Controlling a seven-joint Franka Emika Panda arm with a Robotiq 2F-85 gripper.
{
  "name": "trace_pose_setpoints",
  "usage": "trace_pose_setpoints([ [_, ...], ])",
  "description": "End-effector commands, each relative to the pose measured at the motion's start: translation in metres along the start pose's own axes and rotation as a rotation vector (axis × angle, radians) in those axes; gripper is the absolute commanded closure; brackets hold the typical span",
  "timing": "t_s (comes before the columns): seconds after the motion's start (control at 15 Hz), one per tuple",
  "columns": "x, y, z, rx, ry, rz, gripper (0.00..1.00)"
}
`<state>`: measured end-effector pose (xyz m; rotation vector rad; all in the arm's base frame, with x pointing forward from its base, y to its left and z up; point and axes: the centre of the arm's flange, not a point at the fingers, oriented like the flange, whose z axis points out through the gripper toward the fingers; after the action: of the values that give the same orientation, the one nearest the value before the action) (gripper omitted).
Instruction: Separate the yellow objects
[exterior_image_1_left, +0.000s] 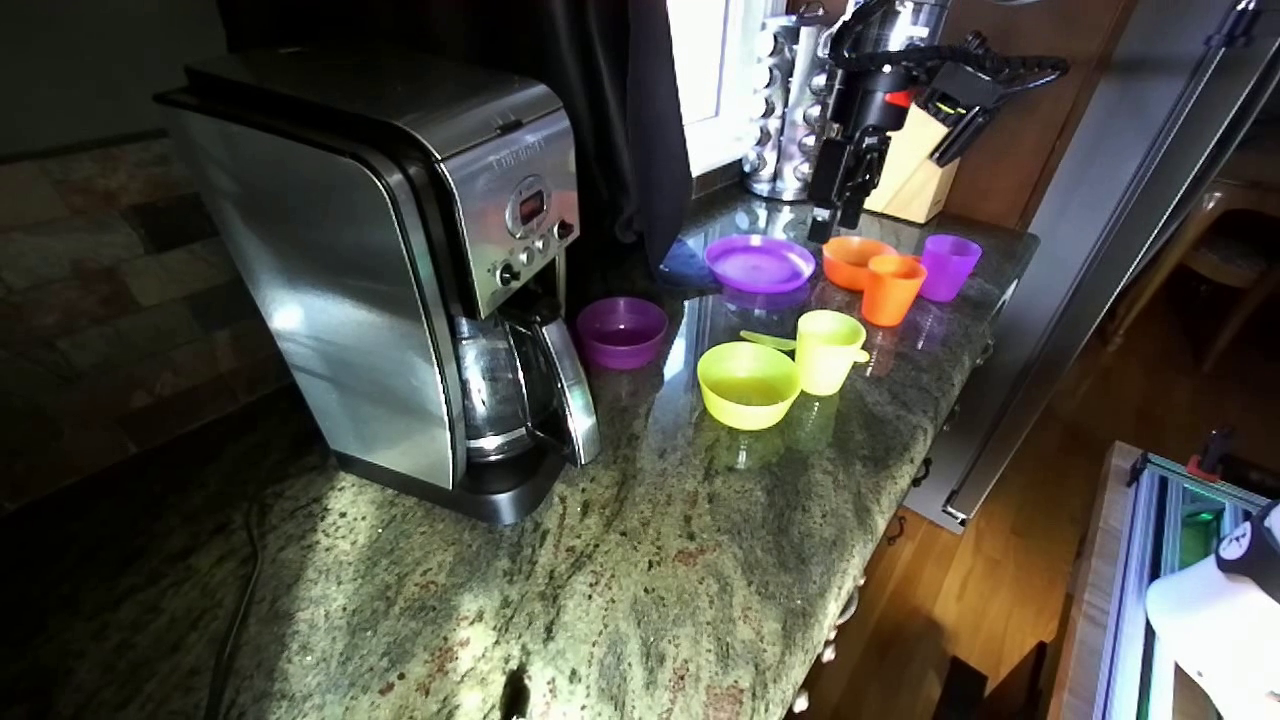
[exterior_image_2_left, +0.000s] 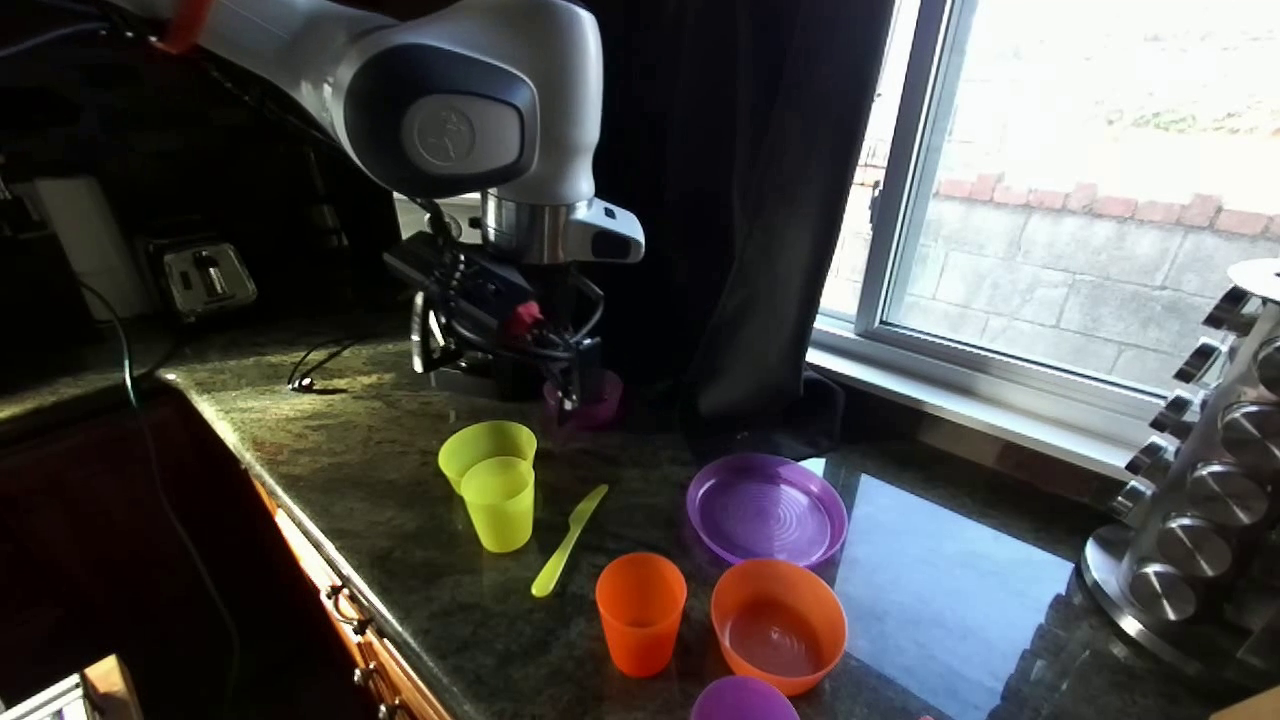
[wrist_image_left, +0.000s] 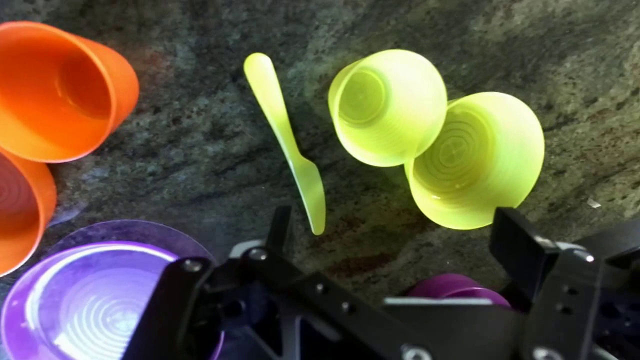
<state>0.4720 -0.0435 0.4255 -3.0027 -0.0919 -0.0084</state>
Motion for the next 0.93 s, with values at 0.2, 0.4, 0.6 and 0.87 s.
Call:
trace_pose_setpoints([
  [0.2,-0.002,-0.08,0.028,-0.08,-0.045,0.071,0.0],
  [0.4,-0.001,-0.094,0.037,-0.11,-0.052,0.096,0.0],
  [0.6,0.001,-0.099,0.043,-0.126,-0.047,0.109,0.0],
  [0.87,0.004,-0.097,0.046,-0.144,-0.01,0.099,0.0],
])
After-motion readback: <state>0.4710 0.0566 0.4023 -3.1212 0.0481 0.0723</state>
